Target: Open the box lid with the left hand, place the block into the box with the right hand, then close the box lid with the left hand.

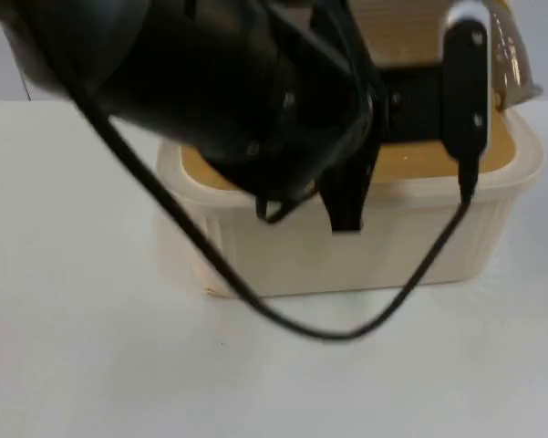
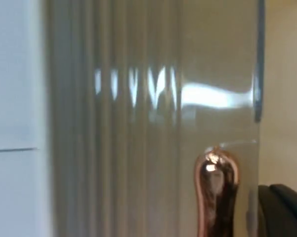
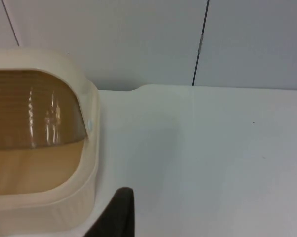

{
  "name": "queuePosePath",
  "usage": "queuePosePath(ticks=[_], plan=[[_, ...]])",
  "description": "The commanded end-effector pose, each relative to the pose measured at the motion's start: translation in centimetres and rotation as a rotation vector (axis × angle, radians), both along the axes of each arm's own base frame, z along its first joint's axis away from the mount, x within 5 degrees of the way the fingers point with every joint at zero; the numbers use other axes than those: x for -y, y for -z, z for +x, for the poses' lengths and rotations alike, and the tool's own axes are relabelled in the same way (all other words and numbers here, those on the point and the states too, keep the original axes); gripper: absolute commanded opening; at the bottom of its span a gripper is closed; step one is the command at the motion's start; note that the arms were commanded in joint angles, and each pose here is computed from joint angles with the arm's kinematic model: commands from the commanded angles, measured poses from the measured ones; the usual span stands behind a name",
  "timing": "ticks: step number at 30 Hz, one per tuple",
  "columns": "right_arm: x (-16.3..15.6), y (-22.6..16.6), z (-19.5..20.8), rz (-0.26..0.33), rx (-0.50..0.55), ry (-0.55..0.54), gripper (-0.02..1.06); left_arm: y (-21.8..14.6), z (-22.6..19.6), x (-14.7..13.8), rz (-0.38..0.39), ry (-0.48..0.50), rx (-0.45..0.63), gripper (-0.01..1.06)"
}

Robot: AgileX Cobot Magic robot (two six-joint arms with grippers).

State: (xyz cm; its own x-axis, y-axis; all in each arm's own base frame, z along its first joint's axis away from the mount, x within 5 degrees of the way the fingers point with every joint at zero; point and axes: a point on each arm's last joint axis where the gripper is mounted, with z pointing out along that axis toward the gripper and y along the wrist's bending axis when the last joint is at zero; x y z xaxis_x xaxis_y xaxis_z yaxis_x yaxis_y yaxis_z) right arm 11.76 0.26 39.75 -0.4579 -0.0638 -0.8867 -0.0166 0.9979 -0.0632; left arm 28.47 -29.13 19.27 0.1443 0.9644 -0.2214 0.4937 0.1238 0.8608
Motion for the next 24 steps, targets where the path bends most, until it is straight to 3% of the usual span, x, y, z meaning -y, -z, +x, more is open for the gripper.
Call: queuePosePath(ticks=[1,10,17,19,22,24], plan=[[0.0,-0.4,-0.1,-0.004,0.023,-0.001,1.04,-1.1,1.2,-0.3,-0.023,-0.036,0.036,0.00],[0.0,-0.4,-0.1,0.002,0.023,0.002,1.04,-3.9,5.2,-2.2,-0.115,-0.098,0.071,0.00],[0.0,-0.4,-0.1,0.002,0.025,0.002,1.04,-4.3,5.4,-2.4,-0.144,-0.123,0.065,0.00],[0.0,-0.4,-0.1,0.000,0.027,0.003,1.04,-4.4,4.1,-1.8,-0.200,-0.122,-0.012,0.00],[0.0,-0.4,-0.1,0.000,0.027,0.003,1.04,-4.5,2.4,-1.1,-0.226,-0.060,-0.101,0.00],[0.0,-0.4,-0.1,0.000,0.027,0.003,1.04,-5.1,0.4,-0.8,-0.287,0.009,-0.182,0.00]])
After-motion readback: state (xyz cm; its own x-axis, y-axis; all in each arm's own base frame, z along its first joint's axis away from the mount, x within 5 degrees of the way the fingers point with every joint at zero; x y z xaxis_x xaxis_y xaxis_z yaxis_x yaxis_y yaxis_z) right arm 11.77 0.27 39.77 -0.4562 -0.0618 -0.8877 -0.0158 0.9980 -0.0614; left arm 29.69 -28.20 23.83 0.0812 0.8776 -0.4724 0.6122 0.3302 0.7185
